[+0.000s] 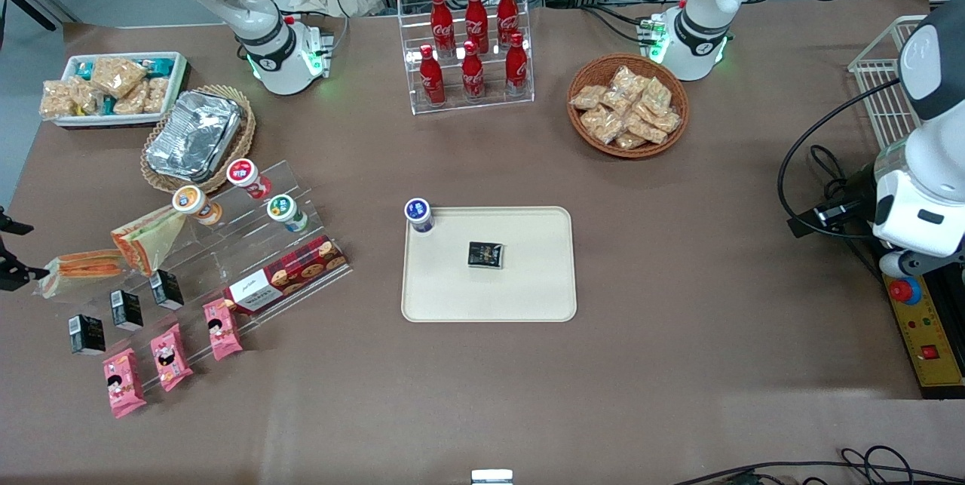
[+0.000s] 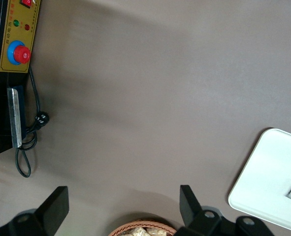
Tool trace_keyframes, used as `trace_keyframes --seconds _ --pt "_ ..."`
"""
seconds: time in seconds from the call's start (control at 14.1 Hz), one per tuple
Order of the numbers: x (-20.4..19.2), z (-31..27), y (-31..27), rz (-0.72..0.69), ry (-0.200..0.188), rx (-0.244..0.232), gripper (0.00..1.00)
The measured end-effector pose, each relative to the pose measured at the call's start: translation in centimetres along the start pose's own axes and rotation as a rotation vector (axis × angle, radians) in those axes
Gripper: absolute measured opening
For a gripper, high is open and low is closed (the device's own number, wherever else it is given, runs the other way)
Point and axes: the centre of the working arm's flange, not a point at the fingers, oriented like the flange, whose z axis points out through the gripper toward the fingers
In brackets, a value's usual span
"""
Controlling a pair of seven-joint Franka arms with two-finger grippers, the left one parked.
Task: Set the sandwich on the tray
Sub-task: 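Close the right gripper on the upright wrapped triangular sandwich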
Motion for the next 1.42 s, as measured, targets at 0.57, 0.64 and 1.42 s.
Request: trace_keyframes --seconds 0.57,0.64,1.42 --pt "5.0 2.8 4.3 0.240 -0.121 0.152 0.97" --pt "4.9 3.0 4.2 0.243 -0.125 0.150 0.97" --pt "4.8 9.3 2.4 0.248 -0.173 0.082 0.91"
